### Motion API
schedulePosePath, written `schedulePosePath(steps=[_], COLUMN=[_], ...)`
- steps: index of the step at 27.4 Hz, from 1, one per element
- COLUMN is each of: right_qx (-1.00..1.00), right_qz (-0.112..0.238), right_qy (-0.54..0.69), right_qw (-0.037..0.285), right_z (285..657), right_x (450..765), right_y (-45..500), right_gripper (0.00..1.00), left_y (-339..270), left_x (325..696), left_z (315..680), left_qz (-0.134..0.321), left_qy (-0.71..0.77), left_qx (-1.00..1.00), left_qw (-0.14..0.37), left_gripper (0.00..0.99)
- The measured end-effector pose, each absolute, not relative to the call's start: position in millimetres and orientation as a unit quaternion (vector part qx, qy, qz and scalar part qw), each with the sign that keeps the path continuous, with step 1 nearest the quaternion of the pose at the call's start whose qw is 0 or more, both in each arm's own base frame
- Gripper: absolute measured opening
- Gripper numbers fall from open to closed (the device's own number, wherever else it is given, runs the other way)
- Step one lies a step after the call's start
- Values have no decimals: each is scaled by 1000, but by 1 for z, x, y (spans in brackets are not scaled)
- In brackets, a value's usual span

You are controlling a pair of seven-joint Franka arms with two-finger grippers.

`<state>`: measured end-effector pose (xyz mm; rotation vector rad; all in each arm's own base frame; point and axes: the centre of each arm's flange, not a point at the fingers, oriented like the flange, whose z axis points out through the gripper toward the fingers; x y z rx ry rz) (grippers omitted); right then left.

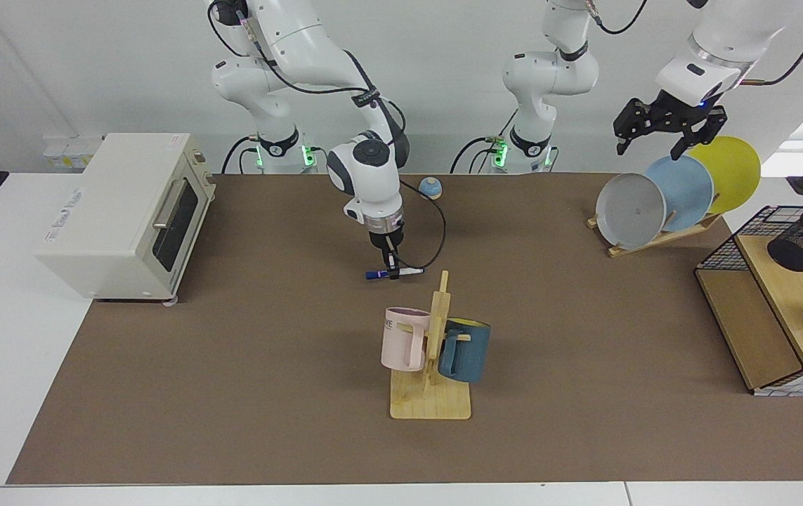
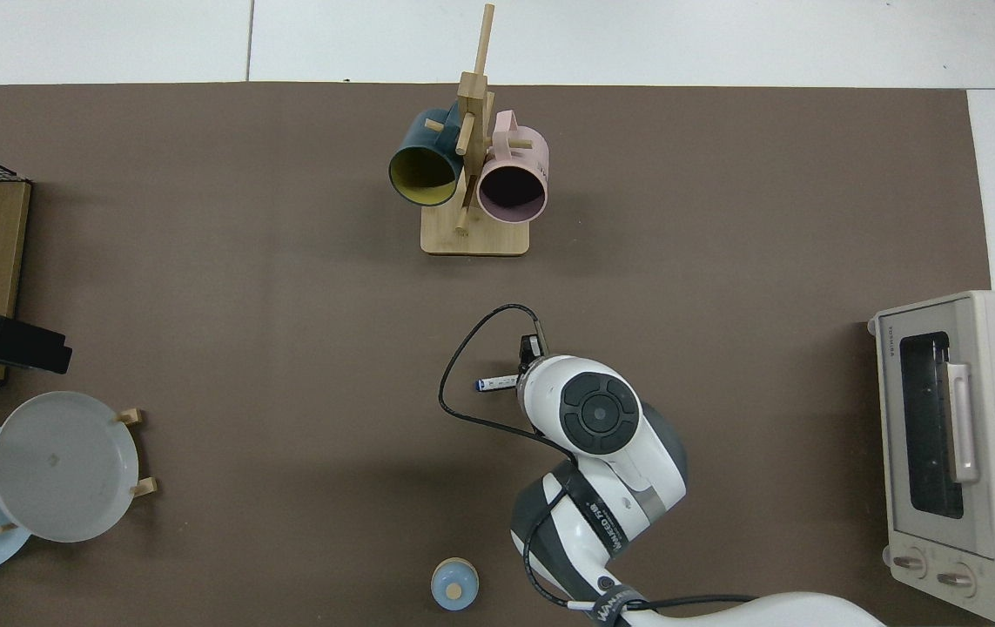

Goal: Put markers into pen holder
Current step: 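Carry the marker to the middle while the left gripper reaches toward it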

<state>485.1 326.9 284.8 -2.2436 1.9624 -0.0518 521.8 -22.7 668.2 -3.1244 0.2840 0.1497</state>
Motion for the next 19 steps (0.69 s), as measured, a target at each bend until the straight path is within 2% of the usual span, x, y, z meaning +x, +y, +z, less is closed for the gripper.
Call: schedulePosePath(steps=[7, 12, 19], right_qx=[-757, -760, -753], right_qz=[-15, -18, -25], right_qy=[651, 648, 656], right_qw=[54, 47, 44], right_z=[288, 296, 340], right_x=[483, 485, 488], right_y=[332, 331, 318], right_gripper=[198, 198, 198], left_y=[-25, -25, -33], left_x=[522, 522, 521], left_z=[668, 668, 668], left_qz=[48, 48, 49], left_qy=[93, 93, 100], left_qx=[-995, -994, -994], left_qw=[0, 0, 0], left_gripper=[991, 991, 991])
